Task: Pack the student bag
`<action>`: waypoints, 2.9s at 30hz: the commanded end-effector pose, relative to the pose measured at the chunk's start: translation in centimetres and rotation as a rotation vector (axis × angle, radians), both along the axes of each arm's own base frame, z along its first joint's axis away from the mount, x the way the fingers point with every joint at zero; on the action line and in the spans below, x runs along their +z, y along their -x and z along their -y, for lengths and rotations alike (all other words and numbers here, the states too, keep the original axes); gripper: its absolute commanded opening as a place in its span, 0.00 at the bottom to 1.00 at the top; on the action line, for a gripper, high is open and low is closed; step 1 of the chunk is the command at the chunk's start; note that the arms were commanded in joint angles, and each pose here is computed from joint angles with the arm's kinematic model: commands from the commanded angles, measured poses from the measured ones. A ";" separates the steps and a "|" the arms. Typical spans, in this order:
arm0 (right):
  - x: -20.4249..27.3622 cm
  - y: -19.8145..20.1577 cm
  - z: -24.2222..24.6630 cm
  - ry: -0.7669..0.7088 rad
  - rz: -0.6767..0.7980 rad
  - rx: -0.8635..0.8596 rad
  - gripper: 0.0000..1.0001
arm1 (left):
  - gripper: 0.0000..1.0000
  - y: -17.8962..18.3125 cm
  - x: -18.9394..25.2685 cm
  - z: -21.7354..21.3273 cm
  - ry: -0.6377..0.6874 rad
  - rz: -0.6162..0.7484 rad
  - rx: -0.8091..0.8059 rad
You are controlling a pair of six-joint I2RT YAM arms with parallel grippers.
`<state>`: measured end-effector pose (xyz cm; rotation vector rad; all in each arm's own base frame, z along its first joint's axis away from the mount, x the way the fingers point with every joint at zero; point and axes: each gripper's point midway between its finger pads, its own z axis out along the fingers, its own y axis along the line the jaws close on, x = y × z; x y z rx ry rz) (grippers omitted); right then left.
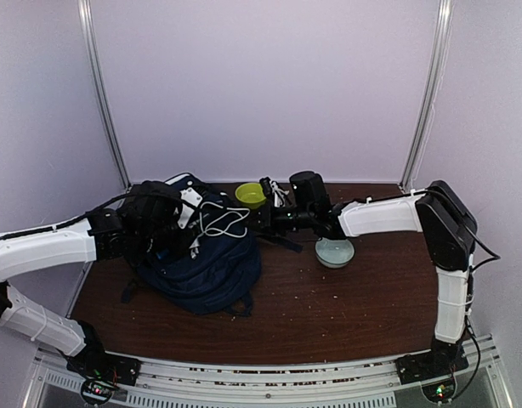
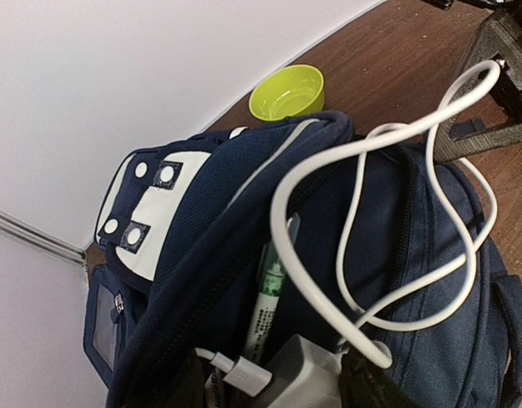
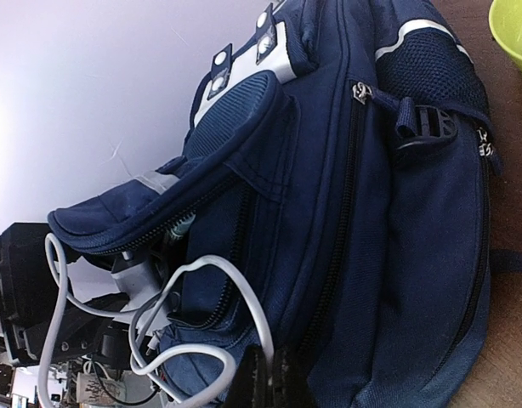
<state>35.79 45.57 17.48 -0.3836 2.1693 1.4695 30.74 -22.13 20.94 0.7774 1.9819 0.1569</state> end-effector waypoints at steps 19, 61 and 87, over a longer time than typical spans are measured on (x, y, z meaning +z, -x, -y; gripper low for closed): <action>6.8 0.8 -1.2 0.033 0.213 -0.011 0.10 | 0.63 1.4 1.9 1.6 0.059 -0.030 -0.145; 7.3 -0.3 -6.6 -0.123 0.099 -0.136 0.20 | 0.71 0.1 0.1 -5.4 -0.103 -0.037 0.216; 1.8 10.6 -2.8 0.000 -0.035 0.147 0.44 | 0.65 -4.7 -0.7 -6.4 -0.105 0.016 0.359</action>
